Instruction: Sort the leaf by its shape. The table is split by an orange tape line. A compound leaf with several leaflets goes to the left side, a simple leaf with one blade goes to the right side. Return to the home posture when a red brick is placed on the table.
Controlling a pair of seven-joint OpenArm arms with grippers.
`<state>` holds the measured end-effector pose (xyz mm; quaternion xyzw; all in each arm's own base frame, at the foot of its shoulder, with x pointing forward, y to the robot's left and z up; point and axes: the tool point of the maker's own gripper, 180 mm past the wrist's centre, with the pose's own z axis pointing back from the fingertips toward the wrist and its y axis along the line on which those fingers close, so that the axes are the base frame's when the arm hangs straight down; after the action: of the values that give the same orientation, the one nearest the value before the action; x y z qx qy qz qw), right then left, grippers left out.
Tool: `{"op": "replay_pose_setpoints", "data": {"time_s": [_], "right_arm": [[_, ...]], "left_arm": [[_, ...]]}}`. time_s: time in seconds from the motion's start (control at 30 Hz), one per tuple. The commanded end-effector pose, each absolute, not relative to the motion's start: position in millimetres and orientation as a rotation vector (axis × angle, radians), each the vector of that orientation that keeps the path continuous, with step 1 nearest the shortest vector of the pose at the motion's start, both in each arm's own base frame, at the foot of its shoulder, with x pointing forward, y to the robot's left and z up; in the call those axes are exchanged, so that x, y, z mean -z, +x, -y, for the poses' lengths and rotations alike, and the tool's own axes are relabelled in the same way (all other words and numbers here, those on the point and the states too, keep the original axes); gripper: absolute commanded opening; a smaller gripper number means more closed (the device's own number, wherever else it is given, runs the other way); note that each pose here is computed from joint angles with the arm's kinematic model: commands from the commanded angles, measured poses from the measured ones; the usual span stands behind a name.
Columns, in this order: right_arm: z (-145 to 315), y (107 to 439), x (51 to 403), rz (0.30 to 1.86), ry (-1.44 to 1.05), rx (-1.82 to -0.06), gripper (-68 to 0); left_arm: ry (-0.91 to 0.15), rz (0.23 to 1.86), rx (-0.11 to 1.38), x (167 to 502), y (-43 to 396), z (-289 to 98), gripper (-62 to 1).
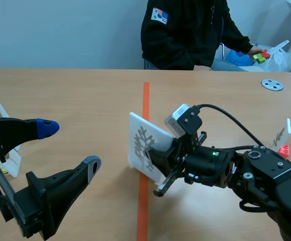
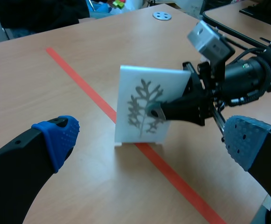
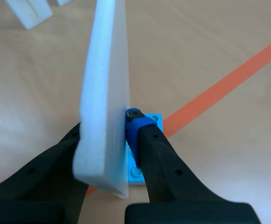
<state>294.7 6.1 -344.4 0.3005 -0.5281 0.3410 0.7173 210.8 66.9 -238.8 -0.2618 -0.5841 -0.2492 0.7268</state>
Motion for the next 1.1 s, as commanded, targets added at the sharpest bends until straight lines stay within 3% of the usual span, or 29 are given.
{"op": "replay_pose_setpoints", "data": {"time_s": [0.0,0.3,0.5,0.8,1.07], "right_arm": [[5,310,315,1.262,0.642,-0.761,-66.0],[61,318,280,1.331,0.466,-0.712,-66.0],[112,310,271,1.345,0.376,-0.566,-66.0],[190,298,265,1.328,0.257,-0.347,-66.0],[213,293,278,1.287,0.221,-0.259,-66.0]], "left_arm": [[-0.596,1.315,0.538,232,212,-65,1.4],[-0.596,1.315,0.538,232,212,-65,1.4],[-0.596,1.314,0.538,232,212,-65,1.4],[-0.596,1.314,0.538,232,212,-65,1.4],[-0.596,1.314,0.538,232,212,-65,1.4]]}}
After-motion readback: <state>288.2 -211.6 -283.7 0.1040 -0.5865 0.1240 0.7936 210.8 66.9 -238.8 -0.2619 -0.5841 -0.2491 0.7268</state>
